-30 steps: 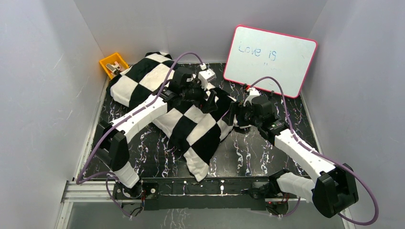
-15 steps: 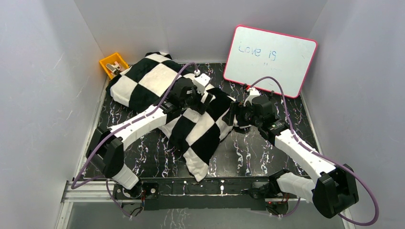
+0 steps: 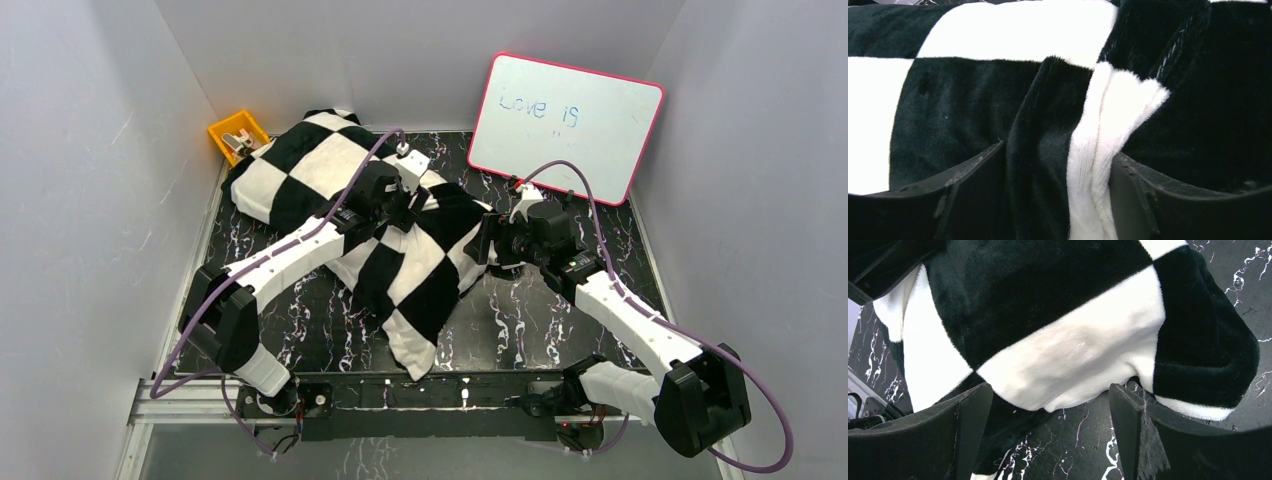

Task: Remove the pillowcase from the pillow
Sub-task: Remove the pillow from the pillowcase.

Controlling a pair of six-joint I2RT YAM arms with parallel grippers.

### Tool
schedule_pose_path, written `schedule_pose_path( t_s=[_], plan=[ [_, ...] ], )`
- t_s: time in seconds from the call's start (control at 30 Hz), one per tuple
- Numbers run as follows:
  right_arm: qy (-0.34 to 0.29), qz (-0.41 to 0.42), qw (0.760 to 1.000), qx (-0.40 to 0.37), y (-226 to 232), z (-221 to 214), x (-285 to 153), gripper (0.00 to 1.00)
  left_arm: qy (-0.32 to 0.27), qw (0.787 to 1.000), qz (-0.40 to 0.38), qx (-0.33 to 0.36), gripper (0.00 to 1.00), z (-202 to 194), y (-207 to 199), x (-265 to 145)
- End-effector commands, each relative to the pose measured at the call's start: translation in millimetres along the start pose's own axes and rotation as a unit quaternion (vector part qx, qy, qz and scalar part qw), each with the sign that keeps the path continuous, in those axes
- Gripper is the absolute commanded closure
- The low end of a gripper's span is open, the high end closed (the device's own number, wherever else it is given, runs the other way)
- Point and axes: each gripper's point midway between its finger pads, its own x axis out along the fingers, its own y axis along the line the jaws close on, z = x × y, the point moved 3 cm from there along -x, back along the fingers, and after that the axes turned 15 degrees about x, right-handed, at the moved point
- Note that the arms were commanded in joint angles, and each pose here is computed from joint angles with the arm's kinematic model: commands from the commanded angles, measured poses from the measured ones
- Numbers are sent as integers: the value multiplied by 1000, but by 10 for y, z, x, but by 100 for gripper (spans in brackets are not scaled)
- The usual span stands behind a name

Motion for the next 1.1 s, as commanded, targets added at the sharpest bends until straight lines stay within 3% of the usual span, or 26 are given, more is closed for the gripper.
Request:
schedule_pose_path(
  t_s=[0.0,0.1,0.17,0.2,0.23,0.47,0.73,0.9,1.07],
  plan=[
    [-12,25,1000,-11,89,52,2,6,50,995,81,30,40,-160,348,-132],
    [-8,39,999,-14,137,56,7,6,78,986,146,34,52,-206,640,-189],
    [-2,48,999,-17,176,56,19,7,90,980,175,18,75,-237,852,-238],
    [1,50,999,-21,201,56,27,8,94,978,184,7,94,-245,944,-263],
    [2,52,998,-26,234,52,35,8,100,977,190,-2,100,-275,1002,-279],
    [-16,78,993,-89,785,20,146,9,54,987,149,-41,100,-198,959,-314],
    [-100,70,987,-104,1451,389,466,8,11,994,62,-93,100,-141,721,-190],
    [-105,67,987,-105,1722,443,756,8,11,993,40,-111,100,-189,633,-126],
    [-78,44,989,-120,1794,291,1035,14,23,992,37,-119,100,-281,622,-105]
  ],
)
